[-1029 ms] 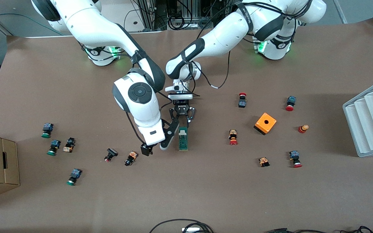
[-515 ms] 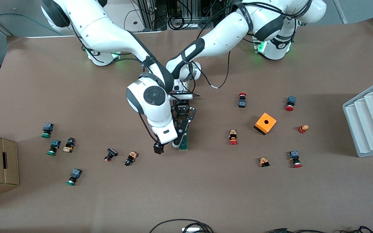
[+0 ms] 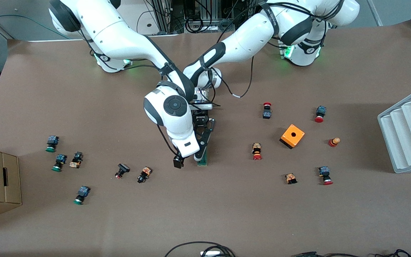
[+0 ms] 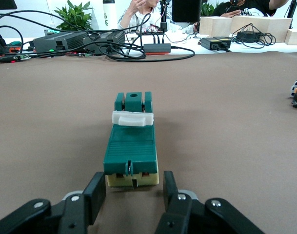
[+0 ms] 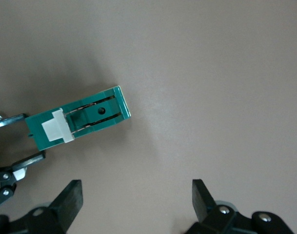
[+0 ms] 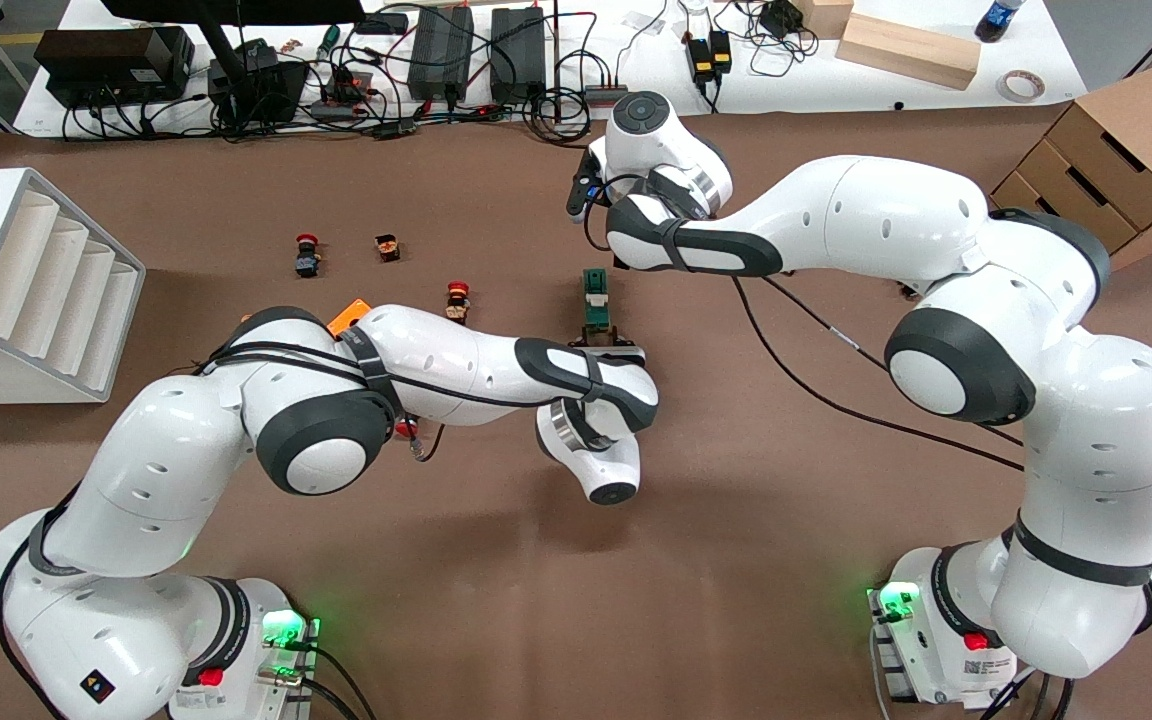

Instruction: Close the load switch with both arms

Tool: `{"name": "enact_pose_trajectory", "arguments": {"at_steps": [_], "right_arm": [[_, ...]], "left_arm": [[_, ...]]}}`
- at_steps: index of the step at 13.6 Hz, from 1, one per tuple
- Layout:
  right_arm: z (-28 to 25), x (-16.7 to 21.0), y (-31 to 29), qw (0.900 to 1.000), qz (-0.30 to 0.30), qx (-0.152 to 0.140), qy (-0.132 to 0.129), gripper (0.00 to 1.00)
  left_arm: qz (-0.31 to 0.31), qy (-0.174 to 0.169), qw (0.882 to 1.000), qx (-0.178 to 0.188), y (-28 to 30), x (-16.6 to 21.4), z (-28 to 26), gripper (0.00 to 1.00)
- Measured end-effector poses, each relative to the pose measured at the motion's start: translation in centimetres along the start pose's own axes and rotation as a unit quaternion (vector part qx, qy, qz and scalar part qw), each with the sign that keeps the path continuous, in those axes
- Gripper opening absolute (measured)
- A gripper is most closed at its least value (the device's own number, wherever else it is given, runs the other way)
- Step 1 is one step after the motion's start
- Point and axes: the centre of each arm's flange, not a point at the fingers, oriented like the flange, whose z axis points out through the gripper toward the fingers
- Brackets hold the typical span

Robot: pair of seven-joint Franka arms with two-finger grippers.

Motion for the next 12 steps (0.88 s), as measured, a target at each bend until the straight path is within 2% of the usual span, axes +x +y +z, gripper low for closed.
{"name": "enact_pose_trajectory", "arguments": {"at_steps": [12], "right_arm": [[-0.1,1.2,-1.8,1.0,-0.013,0.0,0.003,1.0]], "left_arm": [[0.0,0.0,1.0,0.0,0.0,0.0,0.0,0.56]]}}
